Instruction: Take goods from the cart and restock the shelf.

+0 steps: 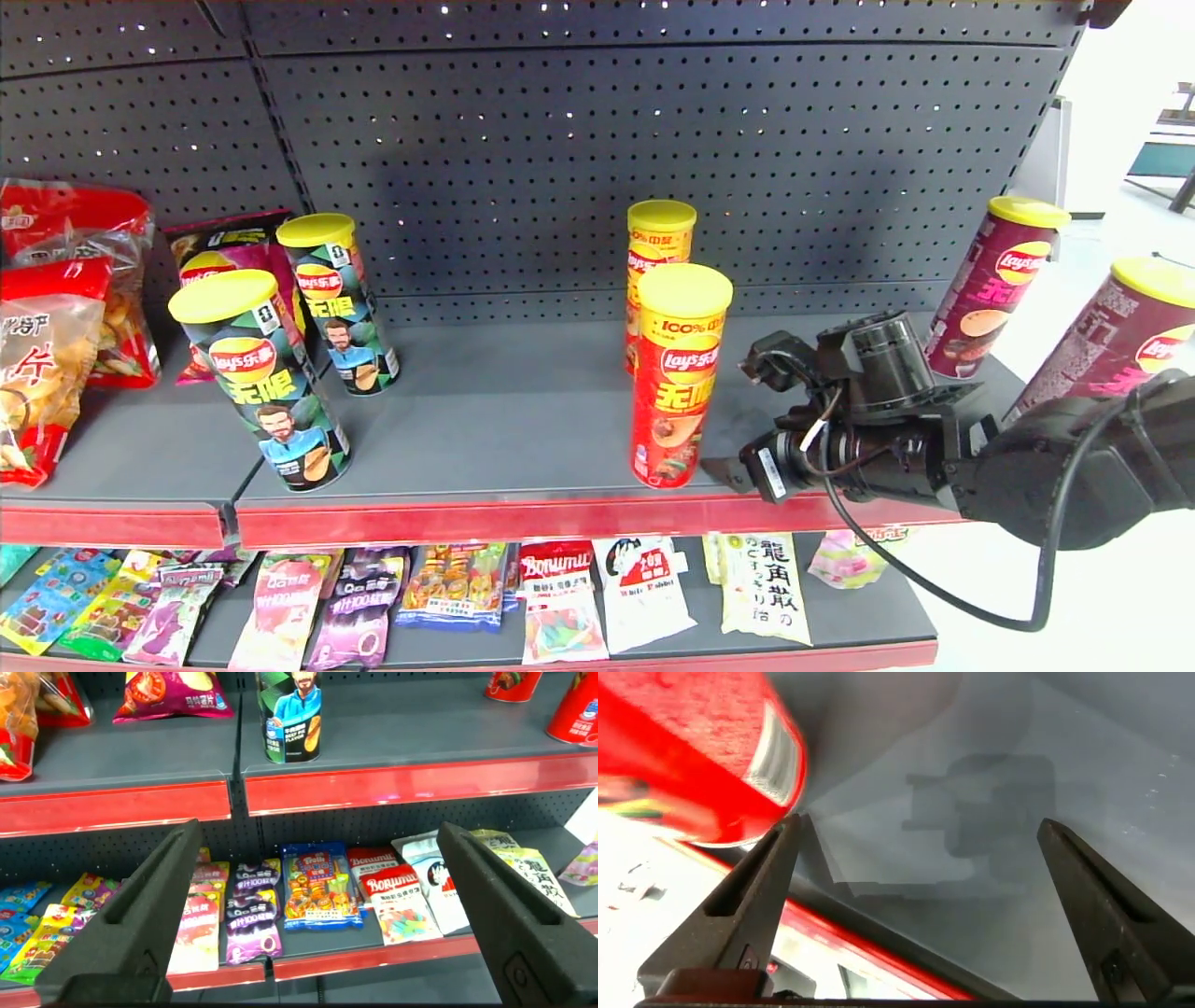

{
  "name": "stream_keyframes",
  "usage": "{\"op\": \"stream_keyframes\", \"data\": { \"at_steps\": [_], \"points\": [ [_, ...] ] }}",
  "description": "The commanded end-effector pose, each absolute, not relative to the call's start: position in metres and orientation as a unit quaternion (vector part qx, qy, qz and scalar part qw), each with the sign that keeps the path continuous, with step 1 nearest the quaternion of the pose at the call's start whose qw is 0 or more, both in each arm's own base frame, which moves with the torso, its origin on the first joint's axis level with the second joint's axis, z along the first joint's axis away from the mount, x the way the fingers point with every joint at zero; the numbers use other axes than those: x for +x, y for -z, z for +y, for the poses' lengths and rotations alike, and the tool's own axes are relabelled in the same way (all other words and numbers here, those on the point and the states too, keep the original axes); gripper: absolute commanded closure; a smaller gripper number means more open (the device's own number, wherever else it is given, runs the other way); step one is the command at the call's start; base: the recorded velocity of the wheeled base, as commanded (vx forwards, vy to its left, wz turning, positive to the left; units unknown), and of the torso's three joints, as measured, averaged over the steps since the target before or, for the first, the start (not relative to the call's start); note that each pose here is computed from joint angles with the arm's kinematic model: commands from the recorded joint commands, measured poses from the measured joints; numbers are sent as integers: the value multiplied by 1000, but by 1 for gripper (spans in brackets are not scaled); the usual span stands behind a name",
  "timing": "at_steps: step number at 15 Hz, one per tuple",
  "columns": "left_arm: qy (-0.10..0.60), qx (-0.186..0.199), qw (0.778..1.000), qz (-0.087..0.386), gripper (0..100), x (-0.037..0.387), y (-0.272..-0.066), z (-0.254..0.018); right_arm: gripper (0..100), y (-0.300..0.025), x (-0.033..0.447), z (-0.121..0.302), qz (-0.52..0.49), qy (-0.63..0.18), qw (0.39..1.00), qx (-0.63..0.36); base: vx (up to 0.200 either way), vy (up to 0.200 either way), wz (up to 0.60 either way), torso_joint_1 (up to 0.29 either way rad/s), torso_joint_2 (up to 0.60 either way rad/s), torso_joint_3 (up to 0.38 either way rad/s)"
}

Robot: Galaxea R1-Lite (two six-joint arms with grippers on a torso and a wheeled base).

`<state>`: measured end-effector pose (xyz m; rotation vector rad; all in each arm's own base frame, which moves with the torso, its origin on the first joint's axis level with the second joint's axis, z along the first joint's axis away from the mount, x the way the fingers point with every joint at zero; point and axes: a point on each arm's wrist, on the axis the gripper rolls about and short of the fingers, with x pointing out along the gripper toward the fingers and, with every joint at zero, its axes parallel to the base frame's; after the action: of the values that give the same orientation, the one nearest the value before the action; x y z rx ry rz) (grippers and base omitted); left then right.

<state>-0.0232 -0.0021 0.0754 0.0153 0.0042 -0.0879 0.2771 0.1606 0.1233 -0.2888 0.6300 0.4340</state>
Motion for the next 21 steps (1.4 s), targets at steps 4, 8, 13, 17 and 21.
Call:
{"op": "stream_keyframes", "data": {
  "at_steps": [4, 8, 13, 17, 21],
  "points": [
    [44, 8, 999, 3, 0, -23, -75, -2, 0, -127, 284, 164, 297, -209, 921, -138, 0, 0, 0, 0, 0, 0],
    [44, 8, 999, 3, 0, -23, -75, -2, 0, -125, 284, 167, 298, -213, 920, -139, 0, 0, 0, 0, 0, 0],
    [44, 8, 999, 3, 0, -23, -75, -2, 0, -126, 286, 171, 295, -216, 920, -139, 0, 0, 0, 0, 0, 0],
    [44, 8, 999, 3, 0, -23, -75, -2, 0, -125, 286, 174, 294, -220, 919, -140, 0, 0, 0, 0, 0, 0],
    [44, 8, 999, 3, 0, -23, -75, -2, 0, -124, 288, 176, 296, -221, 919, -141, 0, 0, 0, 0, 0, 0]
  ]
}}
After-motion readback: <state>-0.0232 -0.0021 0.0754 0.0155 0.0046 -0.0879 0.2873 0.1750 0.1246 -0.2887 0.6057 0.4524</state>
